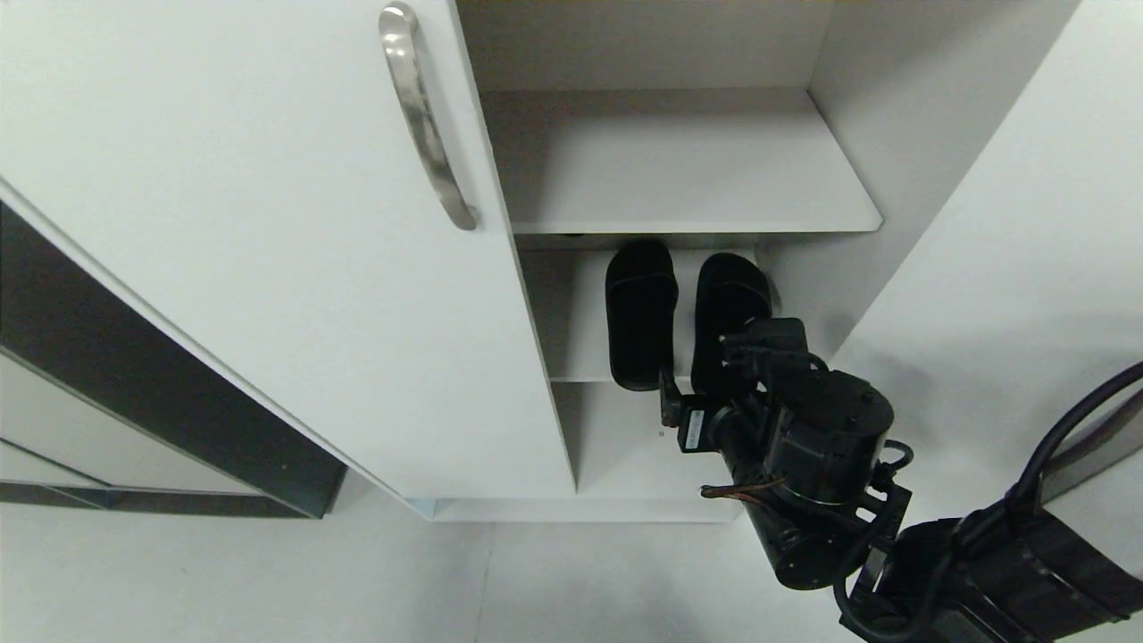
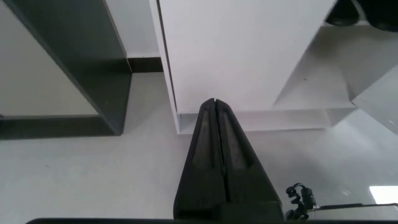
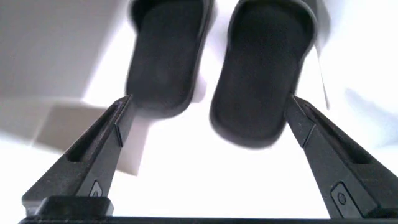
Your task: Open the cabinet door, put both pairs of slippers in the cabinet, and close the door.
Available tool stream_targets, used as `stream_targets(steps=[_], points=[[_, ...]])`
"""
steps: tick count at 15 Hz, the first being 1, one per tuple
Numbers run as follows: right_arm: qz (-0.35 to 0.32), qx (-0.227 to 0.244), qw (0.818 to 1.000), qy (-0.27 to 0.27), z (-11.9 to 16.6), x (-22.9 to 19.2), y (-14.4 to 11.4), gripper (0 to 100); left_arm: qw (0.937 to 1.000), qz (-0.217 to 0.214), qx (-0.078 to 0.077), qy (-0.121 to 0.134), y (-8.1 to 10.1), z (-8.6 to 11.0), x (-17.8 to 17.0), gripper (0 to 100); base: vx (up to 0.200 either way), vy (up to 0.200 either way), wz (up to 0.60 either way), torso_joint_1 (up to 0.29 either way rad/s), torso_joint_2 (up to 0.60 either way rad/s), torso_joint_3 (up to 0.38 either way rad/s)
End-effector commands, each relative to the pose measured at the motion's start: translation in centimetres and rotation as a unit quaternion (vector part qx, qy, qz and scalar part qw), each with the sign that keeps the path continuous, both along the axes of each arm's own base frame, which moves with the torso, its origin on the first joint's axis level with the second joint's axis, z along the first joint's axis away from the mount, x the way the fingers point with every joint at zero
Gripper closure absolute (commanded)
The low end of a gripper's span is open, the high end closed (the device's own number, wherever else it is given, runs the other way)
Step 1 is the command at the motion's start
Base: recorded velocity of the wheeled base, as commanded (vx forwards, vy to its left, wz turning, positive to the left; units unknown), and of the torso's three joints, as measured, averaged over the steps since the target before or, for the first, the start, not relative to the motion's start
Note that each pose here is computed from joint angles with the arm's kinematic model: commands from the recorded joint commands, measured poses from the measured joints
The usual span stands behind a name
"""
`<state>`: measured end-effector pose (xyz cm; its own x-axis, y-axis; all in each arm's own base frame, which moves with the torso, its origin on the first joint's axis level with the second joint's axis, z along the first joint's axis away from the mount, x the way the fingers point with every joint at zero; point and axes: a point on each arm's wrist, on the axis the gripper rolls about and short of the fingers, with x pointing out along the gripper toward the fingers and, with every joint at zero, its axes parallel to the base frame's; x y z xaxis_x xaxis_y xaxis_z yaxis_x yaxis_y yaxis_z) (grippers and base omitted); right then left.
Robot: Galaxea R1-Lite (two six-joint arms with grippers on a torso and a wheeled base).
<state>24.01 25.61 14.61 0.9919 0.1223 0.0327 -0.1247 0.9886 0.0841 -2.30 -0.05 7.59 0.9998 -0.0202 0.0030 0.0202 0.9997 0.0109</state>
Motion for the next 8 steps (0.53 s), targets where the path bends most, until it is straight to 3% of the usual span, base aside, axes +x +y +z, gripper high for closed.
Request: stream_targets(steps=[1, 5, 8], points=[[0.000, -0.001, 1.000, 0.001, -0.12, 0.02, 0.02, 0, 1.0000, 0.000, 0.000, 0.001, 0.00, 0.00, 0.01, 100, -0.200, 0.000, 0.00, -0.002, 0.00, 0.007], [0.000, -0.003, 1.000, 0.002, -0.16, 0.01, 0.00, 0, 1.0000, 0.001, 0.000, 0.001, 0.00, 0.00, 0.01, 100, -0.200, 0.000, 0.00, 0.002, 0.00, 0.001], [0.001, -0.002, 1.000, 0.002, -0.21, -0.02, -0.02, 0, 1.0000, 0.001, 0.000, 0.001, 0.00, 0.00, 0.01, 100, 0.000, 0.000, 0.00, 0.000, 0.00, 0.000]])
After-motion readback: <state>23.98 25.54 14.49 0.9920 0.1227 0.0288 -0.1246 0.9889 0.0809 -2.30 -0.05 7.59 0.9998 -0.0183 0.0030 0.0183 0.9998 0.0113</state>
